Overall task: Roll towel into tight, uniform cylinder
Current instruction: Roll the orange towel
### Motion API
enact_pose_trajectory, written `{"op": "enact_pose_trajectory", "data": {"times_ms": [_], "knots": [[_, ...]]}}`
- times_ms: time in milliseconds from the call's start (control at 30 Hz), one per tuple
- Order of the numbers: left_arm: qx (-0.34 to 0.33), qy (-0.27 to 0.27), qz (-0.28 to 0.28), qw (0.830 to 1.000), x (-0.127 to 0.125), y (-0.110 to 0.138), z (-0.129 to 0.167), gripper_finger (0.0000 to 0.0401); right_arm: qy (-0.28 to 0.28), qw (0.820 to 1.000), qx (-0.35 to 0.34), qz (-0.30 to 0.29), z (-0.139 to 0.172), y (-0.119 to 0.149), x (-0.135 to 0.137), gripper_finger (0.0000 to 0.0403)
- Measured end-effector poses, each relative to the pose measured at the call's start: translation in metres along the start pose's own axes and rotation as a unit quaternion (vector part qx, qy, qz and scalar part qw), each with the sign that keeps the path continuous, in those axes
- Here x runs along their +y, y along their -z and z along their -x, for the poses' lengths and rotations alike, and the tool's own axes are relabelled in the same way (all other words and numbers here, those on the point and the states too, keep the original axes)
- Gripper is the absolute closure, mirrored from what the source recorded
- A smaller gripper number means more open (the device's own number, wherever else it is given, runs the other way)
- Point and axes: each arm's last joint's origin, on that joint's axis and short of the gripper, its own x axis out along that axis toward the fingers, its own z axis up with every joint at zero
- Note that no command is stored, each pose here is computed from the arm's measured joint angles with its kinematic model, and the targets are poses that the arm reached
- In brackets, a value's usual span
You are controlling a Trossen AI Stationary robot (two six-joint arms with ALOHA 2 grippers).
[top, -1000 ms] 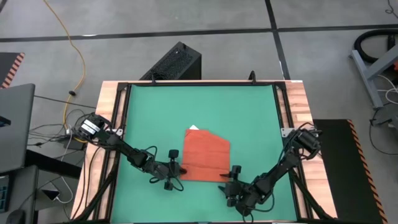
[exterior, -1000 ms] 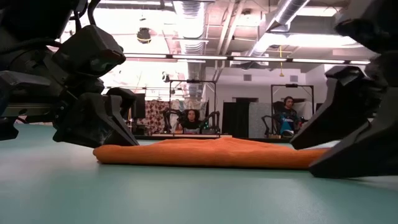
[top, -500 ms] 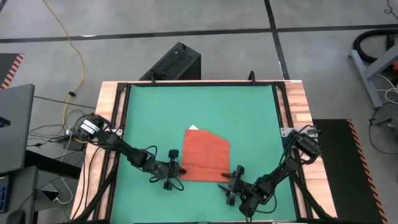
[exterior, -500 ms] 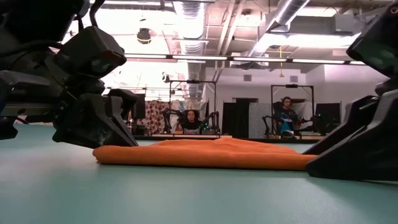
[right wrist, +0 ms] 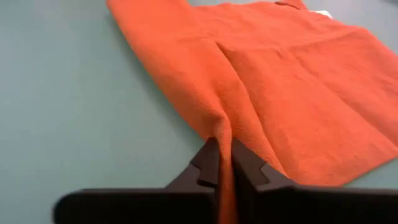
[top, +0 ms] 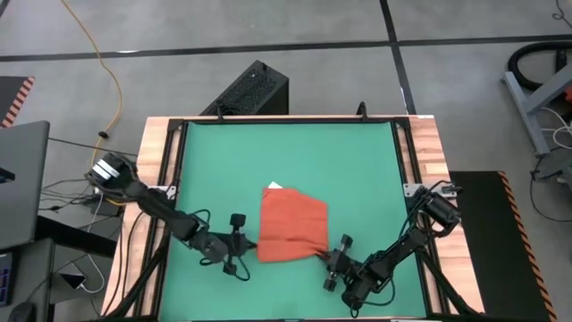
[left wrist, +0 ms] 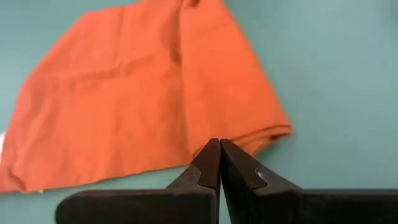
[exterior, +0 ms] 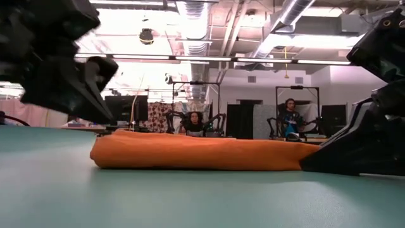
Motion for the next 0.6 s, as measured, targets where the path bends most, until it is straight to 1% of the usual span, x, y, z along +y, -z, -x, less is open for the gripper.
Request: {"op": "enact_pose_trajectory", "data": {"times_ms": [67,133,200,267,367,433,600], "knots": [[-0.011,0.016,-0.022,1.000,-0.004,-0.004,0.009,0.0401,0.001,1.000,-0.006,0.001,0.001,0.001,0.001,0.0386],[-0.023,0.032,-0.042,0.998,-0.009,-0.007,0.014,0.0397,0.000,1.000,-0.007,0.003,0.001,0.001,0.001,0.0388],[-0.032,0.039,-0.060,0.997,-0.014,-0.008,0.016,0.0391,-0.001,1.000,-0.008,0.001,0.001,0.001,0.001,0.0383],[-0.043,0.044,-0.091,0.994,-0.020,-0.007,0.014,0.0380,-0.001,1.000,-0.009,-0.003,0.000,0.000,0.001,0.0368],[-0.047,0.046,-0.155,0.986,-0.028,-0.002,0.007,0.0355,0.000,1.000,-0.009,-0.005,-0.001,-0.001,0.001,0.0351],[-0.031,0.043,-0.195,0.979,-0.032,0.004,-0.001,0.0333,0.000,1.000,-0.009,-0.006,-0.001,-0.001,0.002,0.0349],[-0.006,0.017,-0.253,0.967,-0.041,0.006,-0.025,0.0274,-0.003,1.000,-0.010,-0.009,-0.001,-0.001,0.002,0.0352]]}}
